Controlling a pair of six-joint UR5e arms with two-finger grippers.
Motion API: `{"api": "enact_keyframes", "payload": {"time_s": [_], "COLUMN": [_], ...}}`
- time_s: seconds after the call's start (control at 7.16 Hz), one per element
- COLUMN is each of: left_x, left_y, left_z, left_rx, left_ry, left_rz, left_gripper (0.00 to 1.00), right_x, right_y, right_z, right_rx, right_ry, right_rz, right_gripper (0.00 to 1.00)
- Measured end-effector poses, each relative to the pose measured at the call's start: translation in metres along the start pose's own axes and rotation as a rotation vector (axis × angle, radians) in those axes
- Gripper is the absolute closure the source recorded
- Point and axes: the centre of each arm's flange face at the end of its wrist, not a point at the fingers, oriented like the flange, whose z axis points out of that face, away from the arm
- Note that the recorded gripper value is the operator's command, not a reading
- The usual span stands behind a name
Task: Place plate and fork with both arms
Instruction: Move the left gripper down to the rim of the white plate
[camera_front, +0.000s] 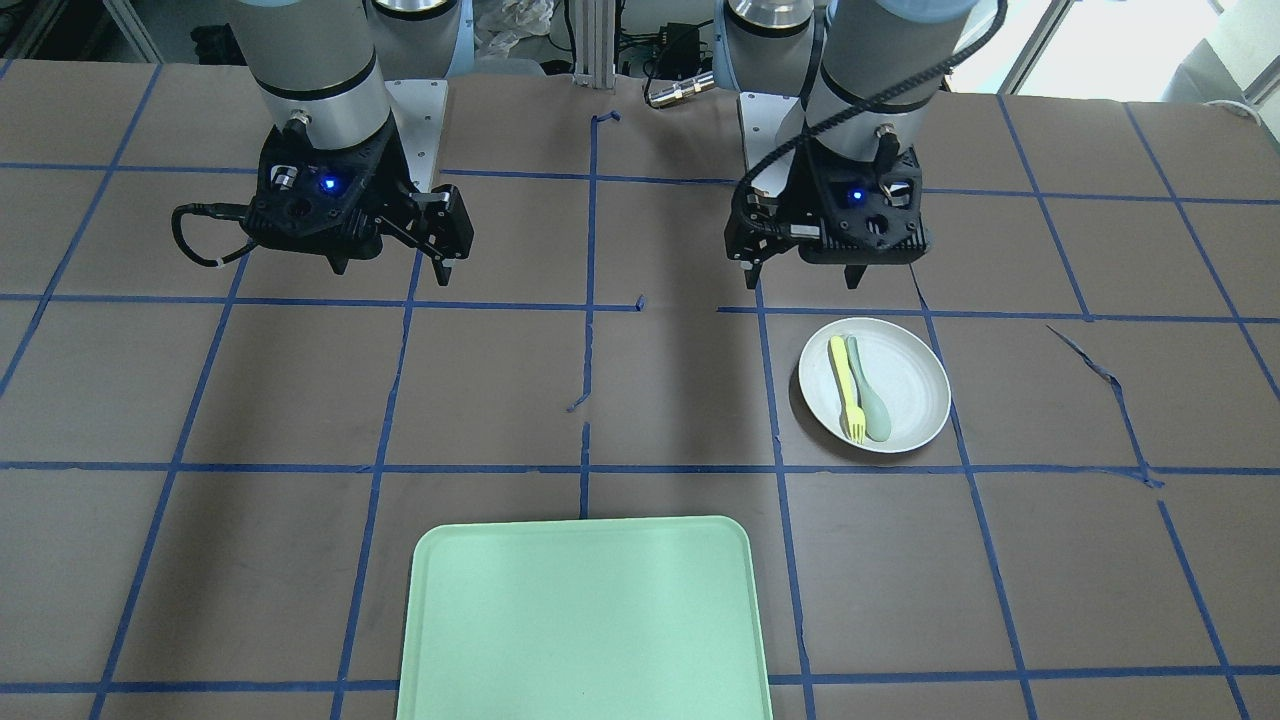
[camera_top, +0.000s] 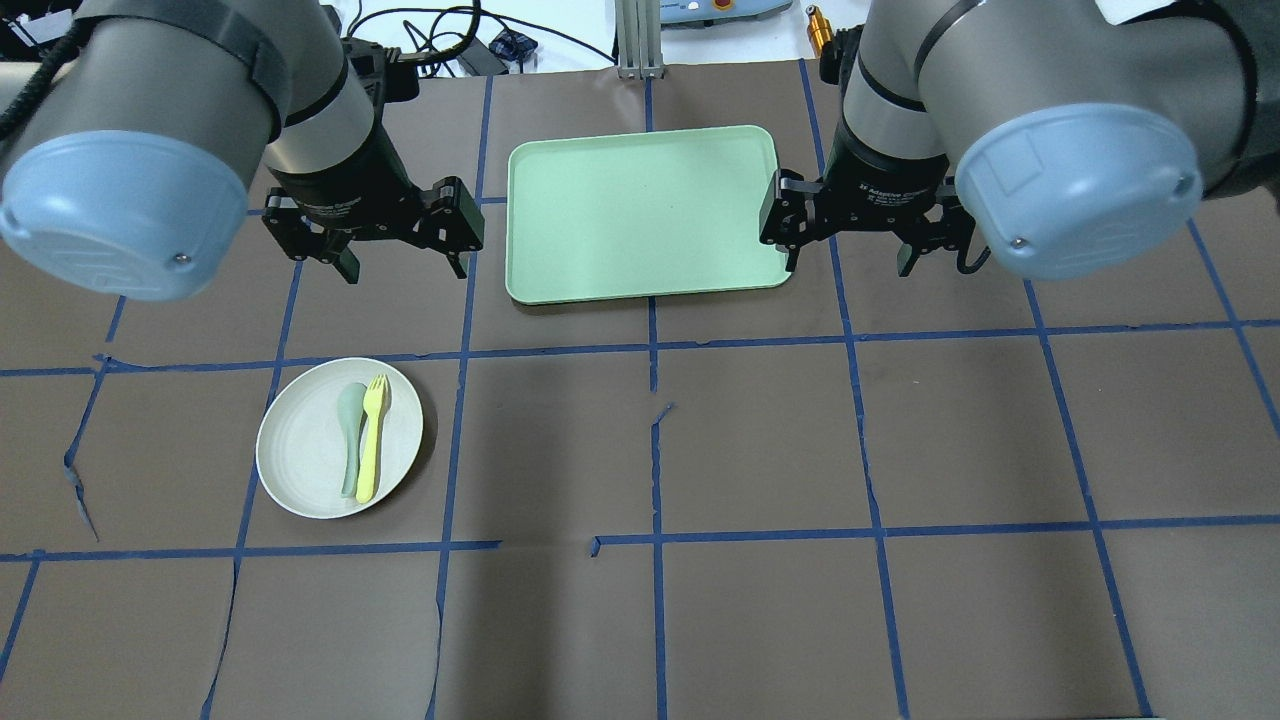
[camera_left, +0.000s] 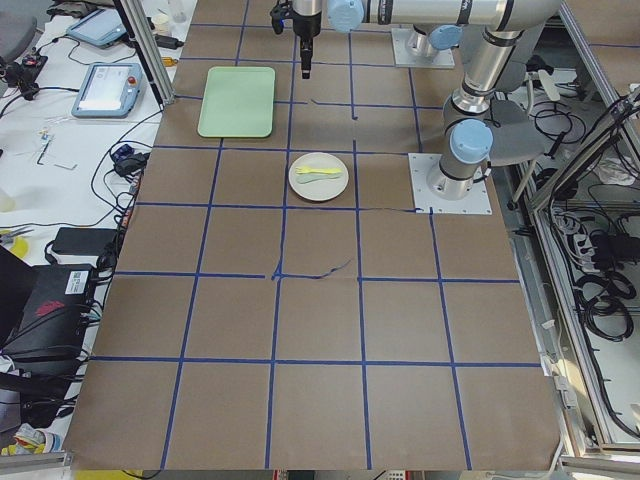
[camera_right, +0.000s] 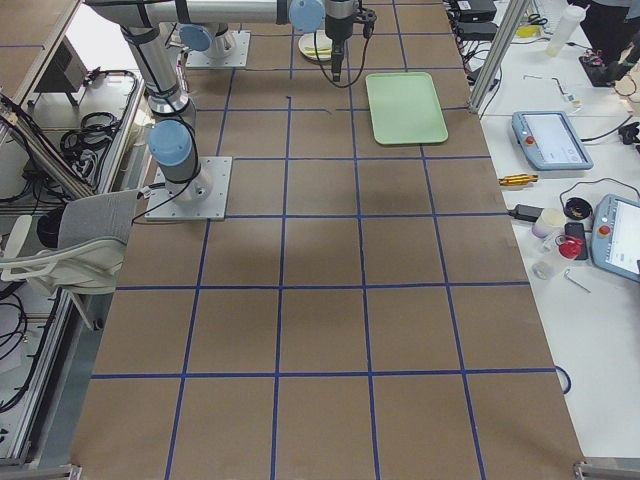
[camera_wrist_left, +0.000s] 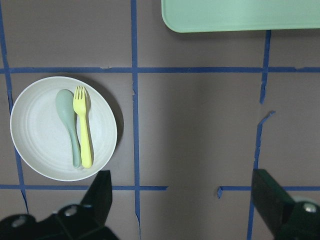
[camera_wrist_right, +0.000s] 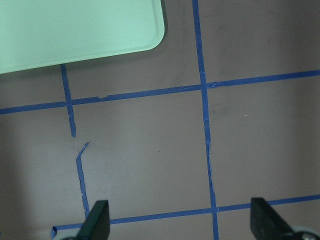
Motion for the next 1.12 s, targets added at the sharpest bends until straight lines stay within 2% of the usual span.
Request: {"api": "enact_keyframes", "payload": {"time_s": [0.42,0.84,0.98,1.12], "left_x": [-0.089,-0.11,-0.132,-0.166], "left_y": [-0.012,-0.012,-0.015,-0.014], "left_z": [0.031,0.042,0.067,0.107], "left_rx": [-0.063,-0.082,-0.091,-0.079], "left_ry": [0.004,0.006,0.01,0.014], "left_rz": [0.003,0.03,0.034,0.032], "left_gripper": [0.0,0.05,0.05,0.06], "right_x": [0.0,0.0,0.0,0.0], "right_y": [0.0,0.0,0.0,0.0], "right_z": [0.001,0.0,0.001,0.003], "right_rx": [-0.002,0.0,-0.002,-0.005], "right_ry": [0.0,0.001,0.002,0.004], "right_rz": [0.0,0.0,0.0,0.0], "right_gripper": [0.0,0.0,0.0,0.0]}}
